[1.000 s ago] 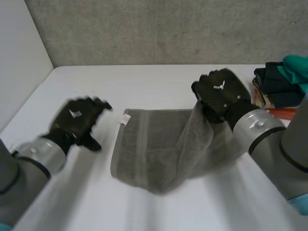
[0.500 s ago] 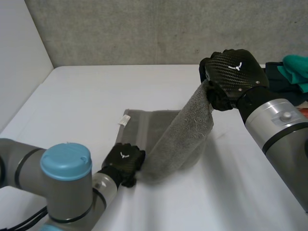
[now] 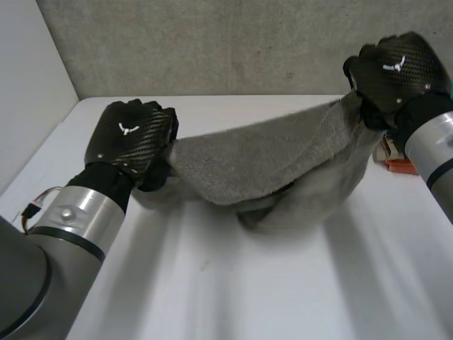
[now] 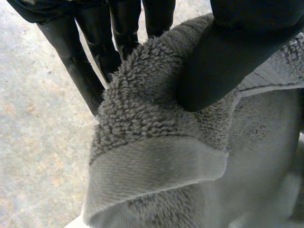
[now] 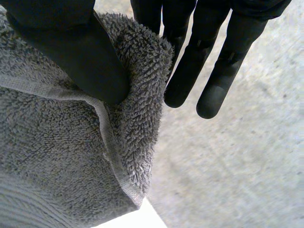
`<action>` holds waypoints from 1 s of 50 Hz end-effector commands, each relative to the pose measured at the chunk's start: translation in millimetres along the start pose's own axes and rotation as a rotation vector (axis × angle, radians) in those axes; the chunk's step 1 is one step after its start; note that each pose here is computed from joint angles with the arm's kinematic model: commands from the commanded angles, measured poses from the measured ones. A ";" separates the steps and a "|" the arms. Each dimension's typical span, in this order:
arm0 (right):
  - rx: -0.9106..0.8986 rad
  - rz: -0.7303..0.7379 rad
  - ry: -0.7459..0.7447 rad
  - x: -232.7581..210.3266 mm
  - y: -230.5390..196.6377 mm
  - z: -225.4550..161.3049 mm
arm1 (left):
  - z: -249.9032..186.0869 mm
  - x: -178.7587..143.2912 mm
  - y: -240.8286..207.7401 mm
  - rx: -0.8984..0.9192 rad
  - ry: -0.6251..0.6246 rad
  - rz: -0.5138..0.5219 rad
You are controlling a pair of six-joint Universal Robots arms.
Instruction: Fold the laundry.
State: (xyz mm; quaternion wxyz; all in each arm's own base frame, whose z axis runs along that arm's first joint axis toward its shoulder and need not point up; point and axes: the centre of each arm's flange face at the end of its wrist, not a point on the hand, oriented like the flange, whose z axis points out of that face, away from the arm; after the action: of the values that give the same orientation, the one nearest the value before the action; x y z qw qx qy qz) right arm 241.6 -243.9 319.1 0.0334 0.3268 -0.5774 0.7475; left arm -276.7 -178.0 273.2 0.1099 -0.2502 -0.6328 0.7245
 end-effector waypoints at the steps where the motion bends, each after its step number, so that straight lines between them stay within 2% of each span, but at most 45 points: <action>1: 0.157 -0.036 -0.032 -11.5 -6.0 24.3 | -3.1 -1.6 2.0 -0.031 0.012 0.001; 7: 0.385 -0.077 -0.244 -91.8 9.6 58.8 | 0.8 -8.0 8.7 -0.051 -0.014 0.003; 13: 0.368 -0.078 -0.347 -132.6 48.6 74.4 | 6.6 -20.7 15.0 -0.071 -0.058 0.014; 19: 0.249 -0.034 -0.301 -127.7 62.6 73.1 | 12.4 -36.3 20.1 -0.090 -0.106 0.019; 25: 0.017 0.108 -0.076 -65.8 40.7 61.6 | 12.4 -37.2 21.0 -0.095 -0.106 0.021; 31: -0.237 0.283 -0.108 -39.0 60.2 52.8 | 9.8 -35.9 22.4 -0.100 -0.099 0.021; 35: -0.346 0.405 -0.171 -49.6 76.5 56.5 | 7.6 -35.1 23.3 -0.102 -0.096 0.021; 43: -0.387 0.561 -0.259 -82.7 109.3 87.3 | 2.3 -32.9 30.4 -0.131 -0.090 0.023; 50: -0.401 0.577 -0.306 -119.9 134.0 108.4 | -2.7 -34.0 24.5 -0.111 -0.094 0.024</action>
State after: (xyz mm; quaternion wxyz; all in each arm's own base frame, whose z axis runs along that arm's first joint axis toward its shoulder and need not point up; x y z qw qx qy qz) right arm 304.0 -332.6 188.4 -0.1878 0.2354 -0.7781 0.5512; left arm -244.6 -200.2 252.4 0.0570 -0.2307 -0.6786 0.6950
